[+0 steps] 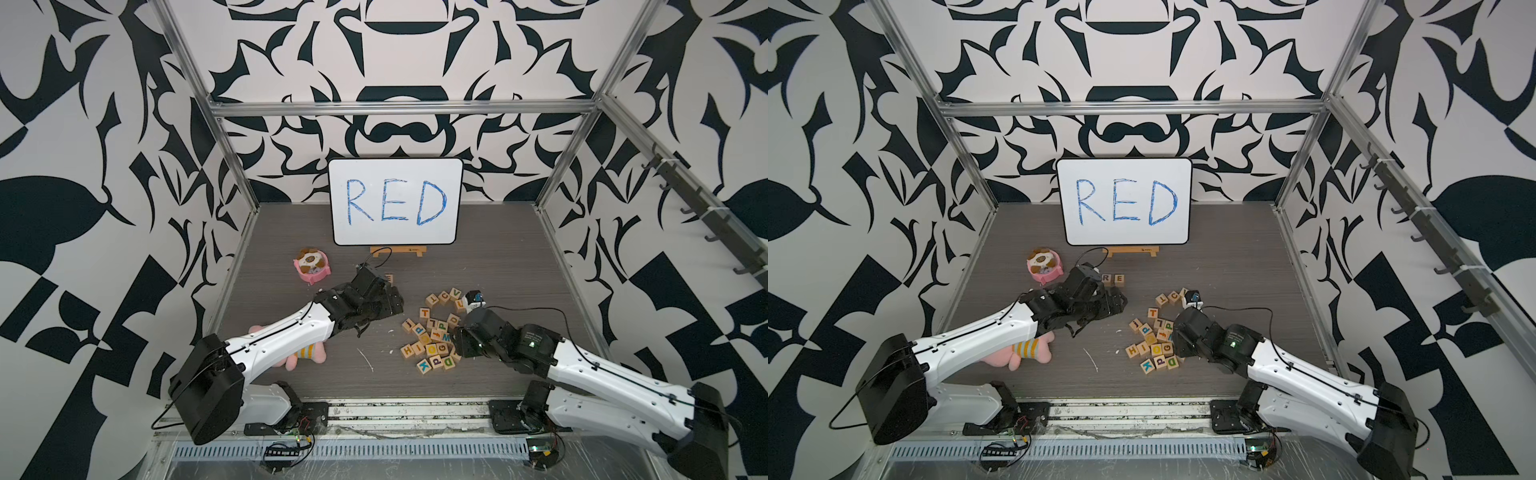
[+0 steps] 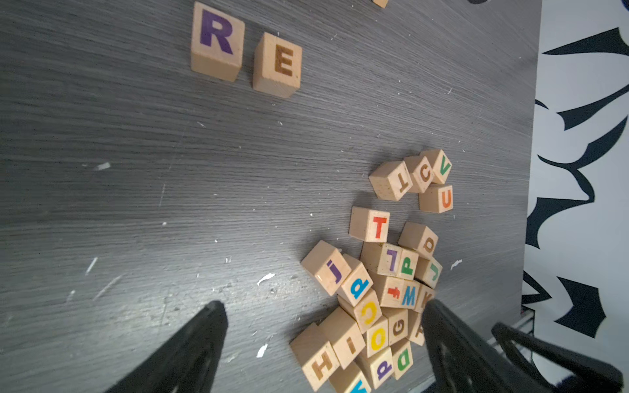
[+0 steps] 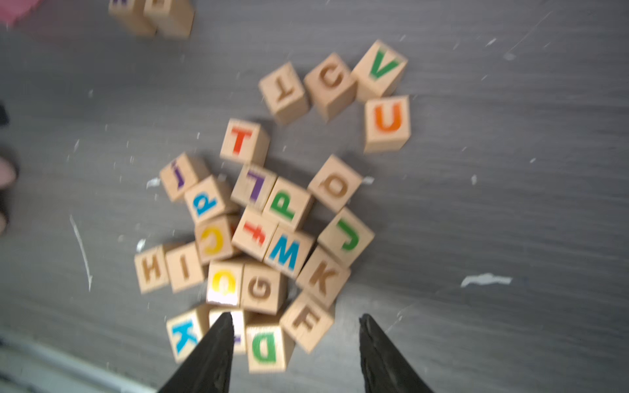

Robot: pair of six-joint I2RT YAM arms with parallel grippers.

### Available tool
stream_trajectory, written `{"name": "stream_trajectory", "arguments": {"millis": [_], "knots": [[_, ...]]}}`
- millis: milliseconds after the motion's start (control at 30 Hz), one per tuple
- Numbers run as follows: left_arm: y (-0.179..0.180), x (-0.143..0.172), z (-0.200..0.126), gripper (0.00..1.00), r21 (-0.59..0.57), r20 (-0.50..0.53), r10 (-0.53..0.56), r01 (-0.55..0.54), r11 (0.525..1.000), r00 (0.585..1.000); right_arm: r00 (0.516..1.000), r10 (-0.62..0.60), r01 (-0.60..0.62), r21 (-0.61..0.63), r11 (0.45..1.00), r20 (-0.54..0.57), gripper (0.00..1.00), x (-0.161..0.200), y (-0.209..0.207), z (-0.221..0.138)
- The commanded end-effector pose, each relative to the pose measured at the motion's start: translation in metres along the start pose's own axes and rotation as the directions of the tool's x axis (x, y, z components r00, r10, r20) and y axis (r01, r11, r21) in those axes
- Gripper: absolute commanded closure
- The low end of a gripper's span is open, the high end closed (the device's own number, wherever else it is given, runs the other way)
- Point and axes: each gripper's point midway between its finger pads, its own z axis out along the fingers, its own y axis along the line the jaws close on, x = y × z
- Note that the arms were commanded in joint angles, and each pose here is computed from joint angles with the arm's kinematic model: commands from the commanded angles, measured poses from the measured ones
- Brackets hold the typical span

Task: Assemble the uppercase word "red" with letter blocks
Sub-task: Move the letter block to the center of the board.

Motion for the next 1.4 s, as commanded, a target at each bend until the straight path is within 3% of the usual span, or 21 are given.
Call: {"name": "stream_trajectory", "arguments": {"millis": [0,600,1367], "knots": [[0.003,-0.008,-0.004,0.06,-0.011,0.05,-0.019,0.02,1.0,0.999,0.999,-0.01,0.009,-0.021,1.0,-0.044,0.42,0.011,0.011,-0.012],[0.011,-0.007,-0.008,0.06,-0.031,0.061,-0.062,0.064,0.997,0.996,0.984,-0.077,0.077,-0.003,0.997,-0.158,0.48,0.065,0.027,0.028],[0.013,-0.009,-0.017,0.06,-0.022,0.088,-0.067,0.069,0.997,0.994,0.991,-0.027,0.055,0.206,0.977,-0.135,0.53,0.071,-0.015,0.039]]}}
